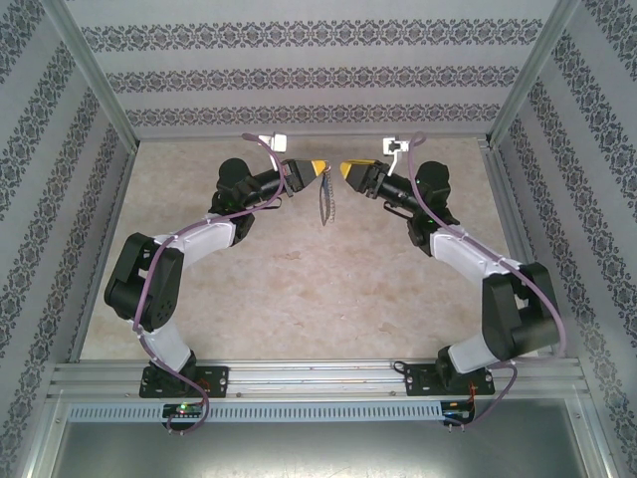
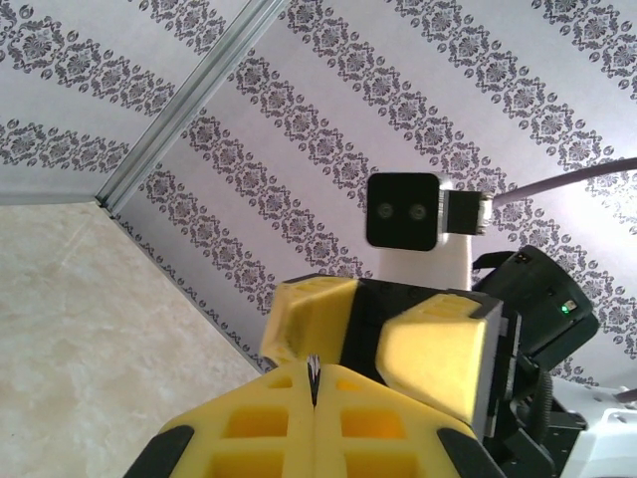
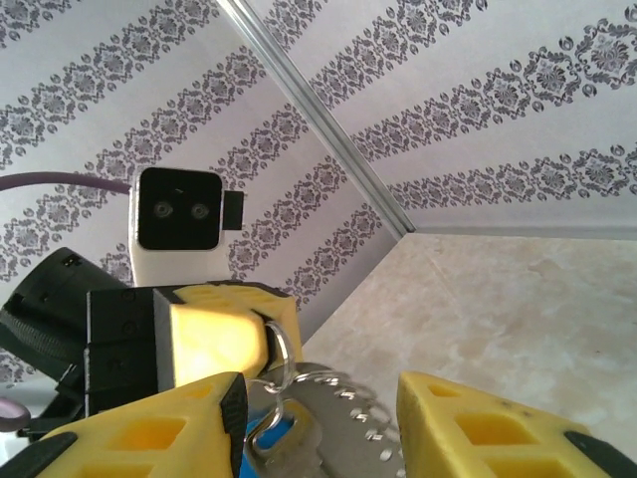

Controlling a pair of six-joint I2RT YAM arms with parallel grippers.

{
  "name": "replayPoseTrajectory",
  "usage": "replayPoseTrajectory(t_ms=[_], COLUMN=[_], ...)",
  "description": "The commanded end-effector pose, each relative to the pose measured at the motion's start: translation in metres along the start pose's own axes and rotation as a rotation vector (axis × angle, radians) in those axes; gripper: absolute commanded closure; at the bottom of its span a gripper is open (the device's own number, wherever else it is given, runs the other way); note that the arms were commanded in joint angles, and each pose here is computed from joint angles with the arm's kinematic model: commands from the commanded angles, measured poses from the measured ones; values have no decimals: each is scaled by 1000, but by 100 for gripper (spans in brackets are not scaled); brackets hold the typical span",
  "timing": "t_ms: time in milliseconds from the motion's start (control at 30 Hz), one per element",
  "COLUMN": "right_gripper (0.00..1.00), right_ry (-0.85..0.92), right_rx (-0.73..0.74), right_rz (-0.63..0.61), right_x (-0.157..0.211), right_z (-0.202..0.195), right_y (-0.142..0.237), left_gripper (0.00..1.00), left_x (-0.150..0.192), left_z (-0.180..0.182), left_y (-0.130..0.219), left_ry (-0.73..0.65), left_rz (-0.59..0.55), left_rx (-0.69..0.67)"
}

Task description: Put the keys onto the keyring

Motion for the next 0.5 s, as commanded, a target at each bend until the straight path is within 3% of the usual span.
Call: replayPoseTrajectory(t_ms=[0,467], right_gripper=[55,60], right_ry=[1,-37], right_rx=[-120,-157], right_rz=[-42,4], right_x=[-10,7], right_z=[16,12], right_y=[-8,-27], left_gripper=[100,100], left_x=[-21,-20], left_z=[-24,-24], left_y=[2,0], left_ry=[-72,-71], left_rz=[-75,-73], left_rx=[60,60])
Point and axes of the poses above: each hand's point on the last joint's axis, 136 mm out from that joint toward the fingers, its own y axis back along the fingers, its own z axis along the line the jaws close on, x = y × z, the point moved 10 cm from there along y, back along the fingers, and after that the axes turned 15 degrees about -y, right-handed, at the moved point
